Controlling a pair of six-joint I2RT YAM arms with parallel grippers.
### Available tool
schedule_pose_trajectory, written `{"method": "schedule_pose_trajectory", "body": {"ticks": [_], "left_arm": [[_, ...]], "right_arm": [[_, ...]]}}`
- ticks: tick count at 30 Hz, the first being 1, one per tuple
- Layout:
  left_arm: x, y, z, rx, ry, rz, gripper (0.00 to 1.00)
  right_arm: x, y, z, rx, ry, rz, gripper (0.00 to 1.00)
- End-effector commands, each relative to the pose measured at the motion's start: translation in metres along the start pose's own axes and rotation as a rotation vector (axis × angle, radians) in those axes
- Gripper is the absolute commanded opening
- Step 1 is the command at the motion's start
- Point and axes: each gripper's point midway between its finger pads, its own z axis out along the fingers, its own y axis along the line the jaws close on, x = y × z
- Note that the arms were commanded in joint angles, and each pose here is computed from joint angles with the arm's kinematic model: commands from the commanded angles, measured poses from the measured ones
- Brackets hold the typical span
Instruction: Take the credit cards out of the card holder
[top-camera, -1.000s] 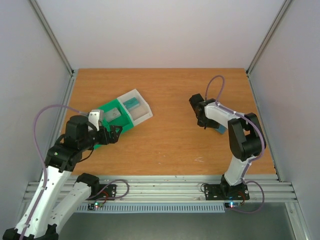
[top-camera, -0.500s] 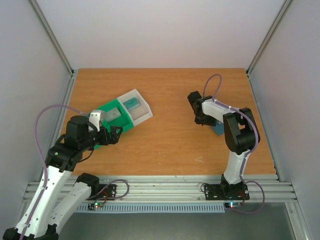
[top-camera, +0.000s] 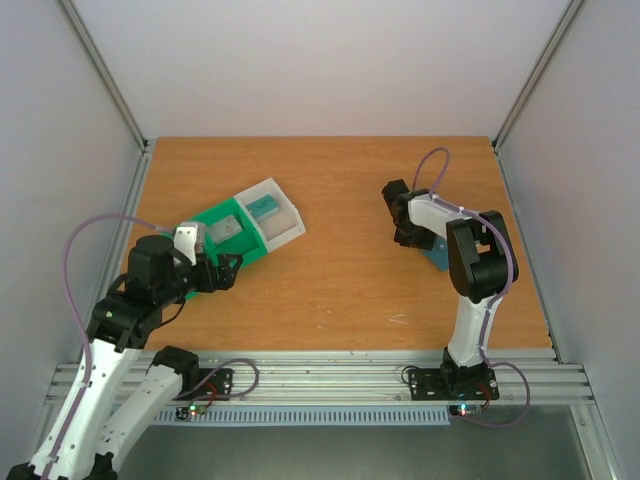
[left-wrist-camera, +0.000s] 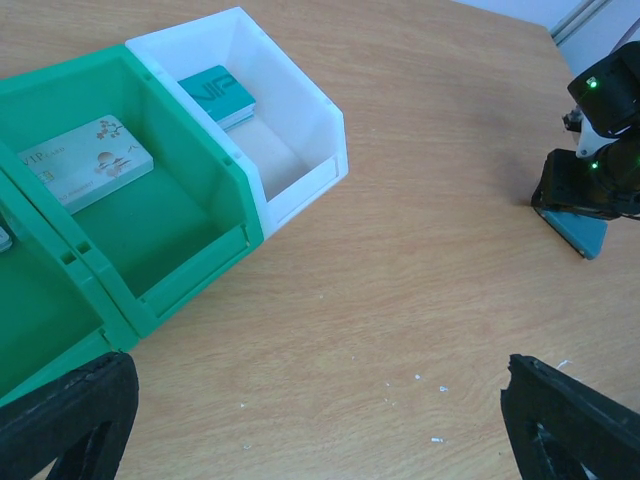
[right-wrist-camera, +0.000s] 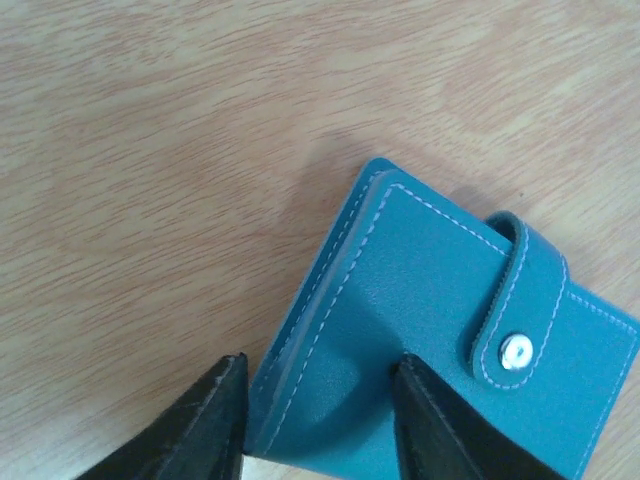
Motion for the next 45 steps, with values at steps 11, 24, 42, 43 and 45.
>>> {"method": "schedule_pose_trajectory", "body": {"ticks": [11, 24, 42, 43, 45], "left_arm": [[-0.004, -0.001, -0.006, 0.006, -0.049, 0.020, 0.99], [-0.005, 0.003, -0.010, -0.013, -0.077, 0.019, 0.99], [-0.003, 0.006, -0.002, -0.033, -0.032, -0.019, 0.96], [-0.003, 0.006, -0.003, -0.033, -0.034, -0.021, 0.96], [-0.003, 0.004, -0.003, -0.024, -0.033, -0.025, 0.97]], "right_arm": [[0.025, 0.007, -0.020, -0.180, 0.050, -0.036, 0.01], [0.067, 0.030, -0.076, -0.430, 0.076, -0.074, 0.01], [0.181, 0.135, -0.166, -0.841, 0.261, -0.148, 0.08], [0.180, 0.135, -0.167, -0.837, 0.252, -0.166, 0.11], [0.173, 0.129, -0.164, -0.793, 0.211, -0.203, 0.18]]}}
